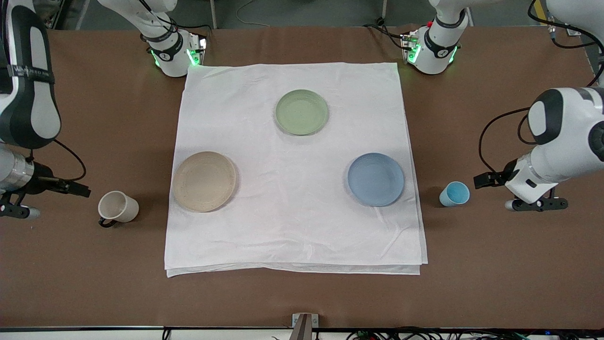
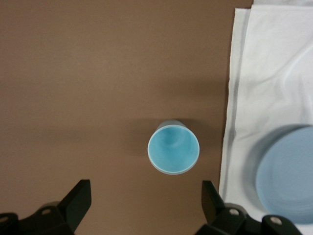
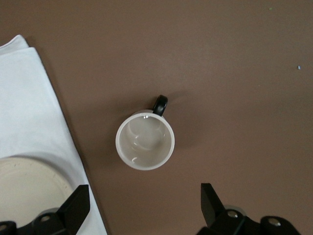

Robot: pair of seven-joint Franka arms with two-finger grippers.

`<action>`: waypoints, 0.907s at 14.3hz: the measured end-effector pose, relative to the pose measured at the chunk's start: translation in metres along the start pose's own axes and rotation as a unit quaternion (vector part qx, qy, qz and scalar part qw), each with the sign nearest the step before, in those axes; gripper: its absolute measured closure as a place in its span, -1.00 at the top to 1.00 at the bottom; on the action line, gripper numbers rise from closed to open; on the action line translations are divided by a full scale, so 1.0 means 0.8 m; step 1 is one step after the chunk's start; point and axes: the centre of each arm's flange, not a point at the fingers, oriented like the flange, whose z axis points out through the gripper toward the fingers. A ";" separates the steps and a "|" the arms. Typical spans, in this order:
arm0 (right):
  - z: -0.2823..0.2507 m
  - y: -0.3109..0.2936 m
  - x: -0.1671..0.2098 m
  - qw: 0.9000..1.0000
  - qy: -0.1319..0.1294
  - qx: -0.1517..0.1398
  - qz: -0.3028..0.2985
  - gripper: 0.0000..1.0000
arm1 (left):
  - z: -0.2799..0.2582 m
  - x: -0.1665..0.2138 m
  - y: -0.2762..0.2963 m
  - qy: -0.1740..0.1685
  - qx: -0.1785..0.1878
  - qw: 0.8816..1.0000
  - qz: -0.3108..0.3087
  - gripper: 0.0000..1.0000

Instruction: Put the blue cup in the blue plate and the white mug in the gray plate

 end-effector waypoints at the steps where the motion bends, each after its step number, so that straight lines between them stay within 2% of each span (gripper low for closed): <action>1: 0.025 0.006 0.009 1.000 0.001 -0.001 0.021 1.00 | 0.024 -0.005 -0.001 0.012 -0.002 1.000 -0.001 0.80; 2: 0.048 0.010 0.016 0.999 0.002 -0.001 0.046 0.98 | 0.046 -0.010 -0.007 0.020 -0.003 1.000 -0.004 0.80; 4: 0.090 0.010 0.028 0.996 0.009 -0.002 0.086 0.98 | 0.082 -0.016 -0.023 0.024 -0.006 1.000 -0.016 0.62; 8: 0.153 0.005 0.046 0.993 0.031 0.009 0.115 0.98 | 0.122 -0.012 -0.030 0.025 -0.010 0.999 -0.021 0.56; 13: 0.202 0.002 0.050 0.993 0.021 0.011 0.119 0.95 | 0.141 -0.015 -0.024 0.012 -0.012 1.000 -0.017 0.51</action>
